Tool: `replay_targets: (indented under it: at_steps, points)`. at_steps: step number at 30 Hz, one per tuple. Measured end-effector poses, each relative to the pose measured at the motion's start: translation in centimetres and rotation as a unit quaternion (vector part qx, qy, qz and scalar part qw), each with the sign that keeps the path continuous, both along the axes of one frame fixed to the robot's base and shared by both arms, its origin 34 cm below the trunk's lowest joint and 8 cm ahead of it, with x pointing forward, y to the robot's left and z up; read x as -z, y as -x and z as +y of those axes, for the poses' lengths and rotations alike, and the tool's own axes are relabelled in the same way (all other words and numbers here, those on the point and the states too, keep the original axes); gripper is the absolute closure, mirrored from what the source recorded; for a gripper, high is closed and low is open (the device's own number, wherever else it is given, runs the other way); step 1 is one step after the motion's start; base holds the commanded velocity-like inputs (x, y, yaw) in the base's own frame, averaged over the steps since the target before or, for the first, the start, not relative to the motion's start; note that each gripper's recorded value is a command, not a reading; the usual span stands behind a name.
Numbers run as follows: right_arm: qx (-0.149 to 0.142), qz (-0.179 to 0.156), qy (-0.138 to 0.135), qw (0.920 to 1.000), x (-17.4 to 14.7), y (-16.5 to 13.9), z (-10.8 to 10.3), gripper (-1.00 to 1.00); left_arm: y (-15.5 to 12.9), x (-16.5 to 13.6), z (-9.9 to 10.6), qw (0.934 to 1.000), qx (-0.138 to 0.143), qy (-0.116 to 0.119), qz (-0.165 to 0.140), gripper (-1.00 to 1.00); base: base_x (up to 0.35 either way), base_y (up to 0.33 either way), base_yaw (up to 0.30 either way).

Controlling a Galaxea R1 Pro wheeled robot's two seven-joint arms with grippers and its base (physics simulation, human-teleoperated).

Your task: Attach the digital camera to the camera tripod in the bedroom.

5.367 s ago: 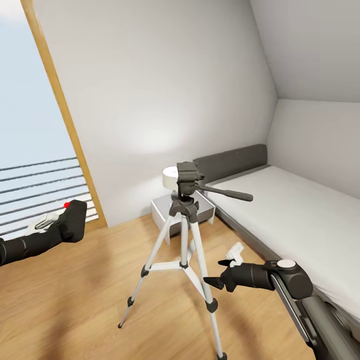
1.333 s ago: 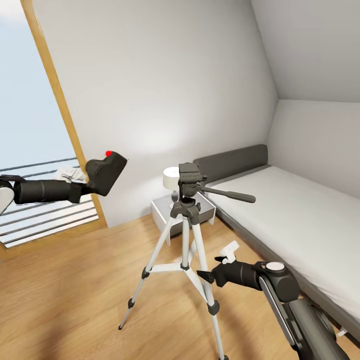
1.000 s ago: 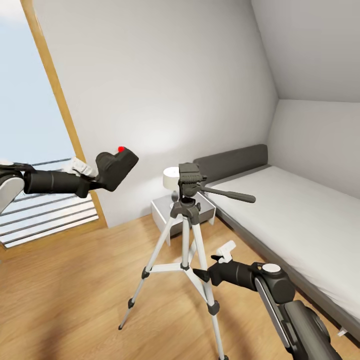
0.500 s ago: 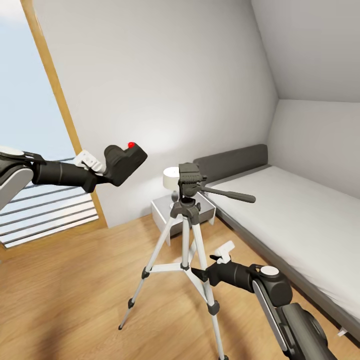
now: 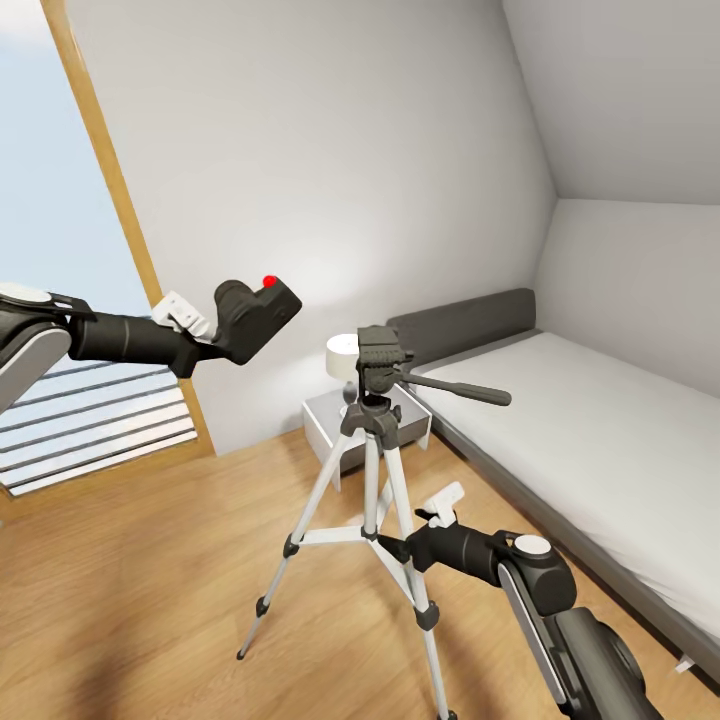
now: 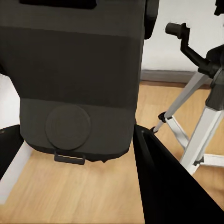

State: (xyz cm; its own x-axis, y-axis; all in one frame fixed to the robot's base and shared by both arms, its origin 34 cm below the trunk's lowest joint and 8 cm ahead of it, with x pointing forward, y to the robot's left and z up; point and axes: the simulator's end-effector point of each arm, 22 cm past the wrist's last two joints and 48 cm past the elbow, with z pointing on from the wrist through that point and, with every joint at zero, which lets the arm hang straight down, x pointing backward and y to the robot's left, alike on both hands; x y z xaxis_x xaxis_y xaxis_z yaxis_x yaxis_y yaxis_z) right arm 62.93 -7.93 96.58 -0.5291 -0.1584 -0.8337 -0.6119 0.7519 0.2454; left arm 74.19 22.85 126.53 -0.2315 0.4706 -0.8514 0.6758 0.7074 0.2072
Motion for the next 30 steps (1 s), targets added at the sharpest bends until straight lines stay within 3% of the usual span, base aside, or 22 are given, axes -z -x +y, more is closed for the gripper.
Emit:
replay_targets:
  at_steps: [16,30]
  points:
    - [0.011,0.001,0.001,0.9999,0.5,-0.4,-0.1,-1.0,-0.3,0.0,-4.8,0.9965,0.045,-0.066,-0.025,1.0,0.0,0.0,0.0]
    - [0.012,-0.005,0.001,0.9999,0.3,-0.6,-0.1,-1.0,1.5,-1.0,-7.1,0.9923,0.107,-0.061,-0.01,1.0,0.0,0.0,0.0]
